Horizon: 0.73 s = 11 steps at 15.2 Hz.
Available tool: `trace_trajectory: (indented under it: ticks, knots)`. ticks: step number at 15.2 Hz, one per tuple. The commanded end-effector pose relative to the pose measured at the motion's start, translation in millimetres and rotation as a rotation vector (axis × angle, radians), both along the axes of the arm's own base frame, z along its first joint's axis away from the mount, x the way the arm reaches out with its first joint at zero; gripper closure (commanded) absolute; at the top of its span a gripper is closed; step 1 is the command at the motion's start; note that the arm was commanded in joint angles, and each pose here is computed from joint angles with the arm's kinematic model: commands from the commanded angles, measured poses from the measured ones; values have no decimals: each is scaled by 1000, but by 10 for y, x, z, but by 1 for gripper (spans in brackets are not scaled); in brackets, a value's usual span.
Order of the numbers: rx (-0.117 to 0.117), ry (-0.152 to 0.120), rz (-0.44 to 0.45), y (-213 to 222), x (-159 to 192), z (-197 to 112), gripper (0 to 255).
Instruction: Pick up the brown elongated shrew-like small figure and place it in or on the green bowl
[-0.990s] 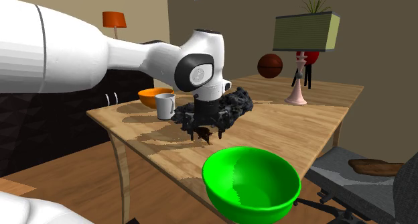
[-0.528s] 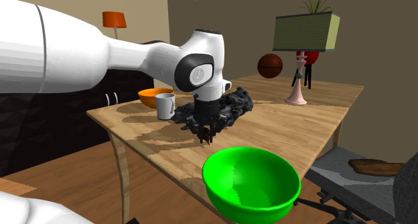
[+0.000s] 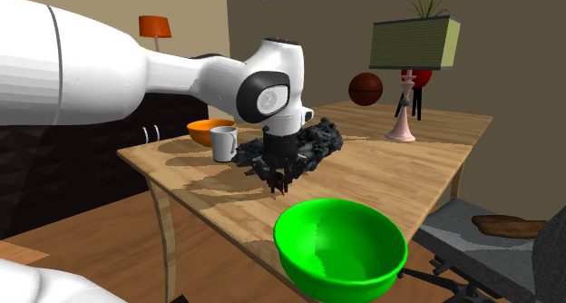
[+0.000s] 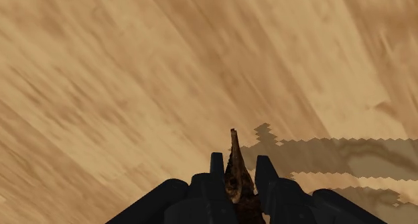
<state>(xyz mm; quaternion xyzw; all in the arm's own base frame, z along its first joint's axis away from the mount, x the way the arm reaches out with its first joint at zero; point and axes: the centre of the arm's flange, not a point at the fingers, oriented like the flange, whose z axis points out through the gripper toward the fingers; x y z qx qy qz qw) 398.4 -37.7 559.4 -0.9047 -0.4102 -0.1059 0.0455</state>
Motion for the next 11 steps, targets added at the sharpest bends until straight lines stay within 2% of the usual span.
trace_trajectory:
  ticks: [1, 11]
  knots:
    - [0, -1, 0, 4, -2, 83, 255]
    - [0, -1, 0, 4, -1, 611, 255]
